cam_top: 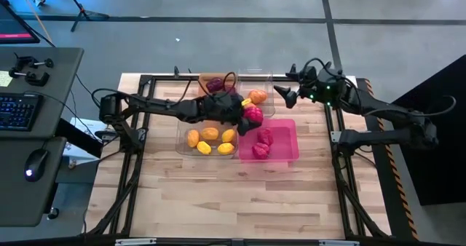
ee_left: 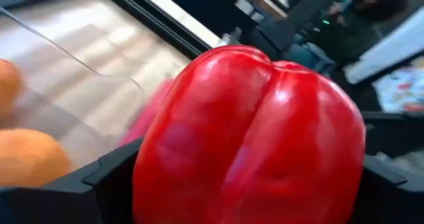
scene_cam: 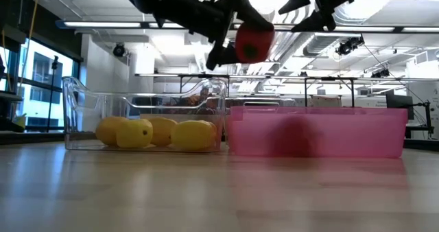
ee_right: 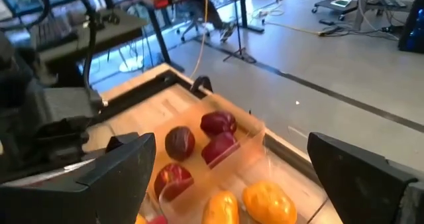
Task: Sort produce into baskets
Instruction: Put the red bell pepper into the red bin, then return to Home Position
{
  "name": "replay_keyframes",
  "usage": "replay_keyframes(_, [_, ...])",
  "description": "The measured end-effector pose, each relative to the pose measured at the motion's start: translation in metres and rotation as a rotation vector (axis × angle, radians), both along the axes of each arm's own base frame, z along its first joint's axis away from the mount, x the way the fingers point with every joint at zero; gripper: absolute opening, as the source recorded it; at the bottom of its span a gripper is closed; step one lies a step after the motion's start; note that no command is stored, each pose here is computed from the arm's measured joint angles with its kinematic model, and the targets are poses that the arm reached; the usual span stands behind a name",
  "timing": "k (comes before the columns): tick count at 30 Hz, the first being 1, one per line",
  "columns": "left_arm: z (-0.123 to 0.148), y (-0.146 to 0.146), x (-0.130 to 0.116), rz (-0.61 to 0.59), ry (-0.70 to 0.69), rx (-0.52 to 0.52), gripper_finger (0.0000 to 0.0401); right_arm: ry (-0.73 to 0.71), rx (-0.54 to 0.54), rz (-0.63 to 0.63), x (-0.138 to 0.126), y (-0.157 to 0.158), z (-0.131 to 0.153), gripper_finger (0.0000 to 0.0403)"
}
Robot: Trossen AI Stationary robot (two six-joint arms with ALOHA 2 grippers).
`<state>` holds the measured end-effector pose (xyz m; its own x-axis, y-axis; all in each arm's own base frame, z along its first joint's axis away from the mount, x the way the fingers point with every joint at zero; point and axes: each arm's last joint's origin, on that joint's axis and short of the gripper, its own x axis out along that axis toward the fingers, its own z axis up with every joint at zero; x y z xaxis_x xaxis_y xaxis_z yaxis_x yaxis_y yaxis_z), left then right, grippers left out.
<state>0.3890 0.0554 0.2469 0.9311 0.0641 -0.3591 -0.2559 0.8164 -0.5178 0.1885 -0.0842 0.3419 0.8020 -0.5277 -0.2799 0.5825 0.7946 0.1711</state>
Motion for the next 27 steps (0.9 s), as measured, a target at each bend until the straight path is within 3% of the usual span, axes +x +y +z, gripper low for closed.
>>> replay_keyframes(6, [0.001,-0.014,0.001,-0.116,-0.005,-0.092,0.0395,0.032,-0.020,0.028,0.001,0.004,-0.002,0.0383])
replay_keyframes(10, [0.007,-0.020,-0.002,-0.162,-0.011,-0.078,0.0398,0.024,-0.023,0.045,-0.002,0.005,0.000,0.0383])
replay_keyframes(15, [0.038,-0.014,-0.020,-0.165,-0.075,0.017,0.0399,-0.030,-0.040,0.067,-0.019,0.013,0.012,0.0383])
replay_keyframes(20, [0.086,-0.013,-0.058,-0.111,-0.148,0.214,0.0399,-0.085,-0.025,0.076,-0.043,0.023,0.021,0.0383])
replay_keyframes(23, [0.095,-0.022,-0.081,-0.061,-0.181,0.274,0.0399,-0.131,0.008,0.155,-0.056,0.031,0.026,0.0383])
replay_keyframes(27, [0.083,-0.040,-0.110,-0.059,-0.283,0.286,0.0399,-0.177,0.078,0.264,-0.063,0.045,0.028,0.0383])
